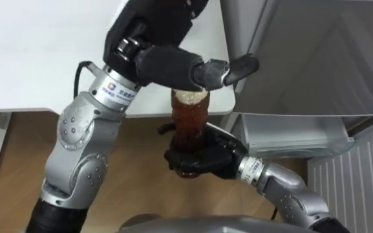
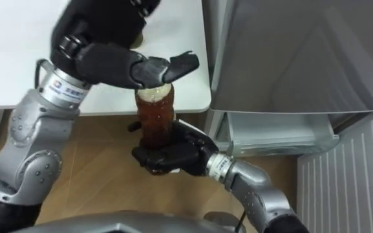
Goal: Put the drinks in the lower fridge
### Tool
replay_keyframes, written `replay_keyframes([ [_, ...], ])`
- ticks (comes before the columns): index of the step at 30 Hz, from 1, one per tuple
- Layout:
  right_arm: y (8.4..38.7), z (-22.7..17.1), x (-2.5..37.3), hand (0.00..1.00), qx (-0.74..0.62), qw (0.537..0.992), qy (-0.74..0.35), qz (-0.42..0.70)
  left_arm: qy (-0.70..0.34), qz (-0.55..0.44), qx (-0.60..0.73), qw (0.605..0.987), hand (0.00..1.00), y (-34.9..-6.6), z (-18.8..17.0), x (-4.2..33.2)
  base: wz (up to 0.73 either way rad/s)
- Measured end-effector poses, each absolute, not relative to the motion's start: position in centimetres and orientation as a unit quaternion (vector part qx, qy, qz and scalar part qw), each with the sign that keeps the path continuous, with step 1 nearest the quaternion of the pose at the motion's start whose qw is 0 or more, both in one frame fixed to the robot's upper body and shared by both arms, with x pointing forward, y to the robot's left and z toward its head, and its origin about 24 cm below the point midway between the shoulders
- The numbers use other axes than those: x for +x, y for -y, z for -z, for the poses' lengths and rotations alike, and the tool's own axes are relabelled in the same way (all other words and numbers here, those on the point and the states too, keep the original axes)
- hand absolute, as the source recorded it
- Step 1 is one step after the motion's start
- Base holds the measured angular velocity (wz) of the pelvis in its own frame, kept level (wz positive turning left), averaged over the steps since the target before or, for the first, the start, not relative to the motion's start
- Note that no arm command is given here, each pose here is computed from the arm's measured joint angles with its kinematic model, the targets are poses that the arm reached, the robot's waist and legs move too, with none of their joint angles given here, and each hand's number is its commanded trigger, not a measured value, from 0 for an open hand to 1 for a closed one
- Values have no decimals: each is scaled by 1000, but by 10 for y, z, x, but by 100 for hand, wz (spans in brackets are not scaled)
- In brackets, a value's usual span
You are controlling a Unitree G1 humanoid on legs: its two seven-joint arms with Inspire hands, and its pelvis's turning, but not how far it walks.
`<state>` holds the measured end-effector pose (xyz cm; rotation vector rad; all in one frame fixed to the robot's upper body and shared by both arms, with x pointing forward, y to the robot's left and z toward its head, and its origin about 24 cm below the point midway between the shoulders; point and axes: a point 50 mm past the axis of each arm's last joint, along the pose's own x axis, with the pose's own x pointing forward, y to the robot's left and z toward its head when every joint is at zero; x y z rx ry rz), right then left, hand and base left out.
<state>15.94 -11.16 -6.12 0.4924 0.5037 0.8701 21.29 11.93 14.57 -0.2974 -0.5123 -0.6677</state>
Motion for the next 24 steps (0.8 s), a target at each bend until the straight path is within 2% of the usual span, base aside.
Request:
replay_keyframes([
  [8,131,66,147,100,223,859,-245,-391,382,216,-96,893,0,-164,-193,198,1],
  [15,140,71,137,100,214,867,-256,-370,437,112,-79,889,0,-190,-207,189,11],
  [21,154,69,128,100,205,884,-247,-339,477,-66,3,876,0,-235,-217,172,7],
  [24,154,71,124,100,207,884,-252,-335,486,-169,19,857,0,-258,-218,161,13],
])
